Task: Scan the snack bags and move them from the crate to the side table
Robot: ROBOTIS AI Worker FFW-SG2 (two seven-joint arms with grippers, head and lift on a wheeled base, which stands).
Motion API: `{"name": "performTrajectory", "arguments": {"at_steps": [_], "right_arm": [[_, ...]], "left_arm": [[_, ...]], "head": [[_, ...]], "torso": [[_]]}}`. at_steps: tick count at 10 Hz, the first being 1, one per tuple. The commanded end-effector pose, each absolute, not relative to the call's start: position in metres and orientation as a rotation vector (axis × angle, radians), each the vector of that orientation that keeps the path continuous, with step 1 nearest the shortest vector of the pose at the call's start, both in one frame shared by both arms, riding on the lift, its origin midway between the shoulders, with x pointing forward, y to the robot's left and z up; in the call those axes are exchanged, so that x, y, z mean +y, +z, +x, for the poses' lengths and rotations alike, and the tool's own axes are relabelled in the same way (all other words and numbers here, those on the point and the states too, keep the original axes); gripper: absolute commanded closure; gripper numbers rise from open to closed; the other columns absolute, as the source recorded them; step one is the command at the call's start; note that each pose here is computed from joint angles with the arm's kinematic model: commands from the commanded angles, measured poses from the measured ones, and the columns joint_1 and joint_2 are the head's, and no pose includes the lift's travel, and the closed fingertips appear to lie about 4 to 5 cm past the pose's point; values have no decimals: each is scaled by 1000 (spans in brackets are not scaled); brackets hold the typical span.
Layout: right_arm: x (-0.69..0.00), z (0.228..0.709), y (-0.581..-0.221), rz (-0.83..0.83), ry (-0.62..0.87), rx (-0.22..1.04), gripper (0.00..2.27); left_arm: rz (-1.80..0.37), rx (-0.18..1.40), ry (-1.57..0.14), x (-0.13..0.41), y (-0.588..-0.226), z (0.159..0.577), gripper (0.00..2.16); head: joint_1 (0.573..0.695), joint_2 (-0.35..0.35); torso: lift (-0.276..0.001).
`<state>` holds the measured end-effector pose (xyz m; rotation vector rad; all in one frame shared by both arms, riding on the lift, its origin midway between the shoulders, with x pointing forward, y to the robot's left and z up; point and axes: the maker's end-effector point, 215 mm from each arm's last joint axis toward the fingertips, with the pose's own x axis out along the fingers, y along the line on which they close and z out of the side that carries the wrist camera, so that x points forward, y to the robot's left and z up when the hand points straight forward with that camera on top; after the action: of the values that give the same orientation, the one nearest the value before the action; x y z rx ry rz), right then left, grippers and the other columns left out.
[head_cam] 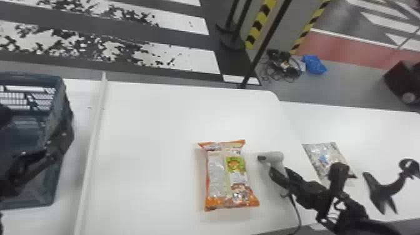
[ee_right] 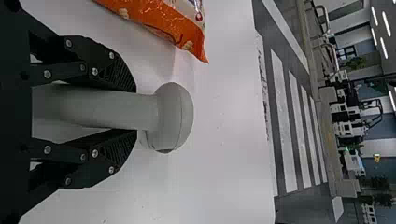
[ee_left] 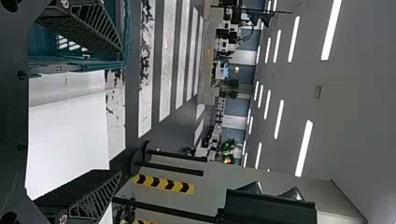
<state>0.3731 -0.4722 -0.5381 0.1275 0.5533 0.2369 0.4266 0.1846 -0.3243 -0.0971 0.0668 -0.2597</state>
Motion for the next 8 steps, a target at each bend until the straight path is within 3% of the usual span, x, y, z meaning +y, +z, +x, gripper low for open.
{"name": "performTrajectory", "arguments": {"at_steps": [1, 3, 5, 8], "right_arm": [[-469, 372, -533, 141, 214, 543, 2240], [-463, 366, -517, 199, 172, 534, 2240], [-432, 352, -471, 283, 136, 497, 2240], [-378, 346, -437, 356, 169, 498, 2240]], "left_arm": [[-100, 64, -261, 186, -323, 430, 66], [-102, 50, -266, 191, -315, 431, 66], [-110, 47, -268, 192, -314, 432, 66], [-126, 14, -281, 190, -303, 431, 66]], "head": [[695, -350], [695, -350], [695, -350], [695, -317]], "torso": [[-87], [-87], [-87], [-87]]}}
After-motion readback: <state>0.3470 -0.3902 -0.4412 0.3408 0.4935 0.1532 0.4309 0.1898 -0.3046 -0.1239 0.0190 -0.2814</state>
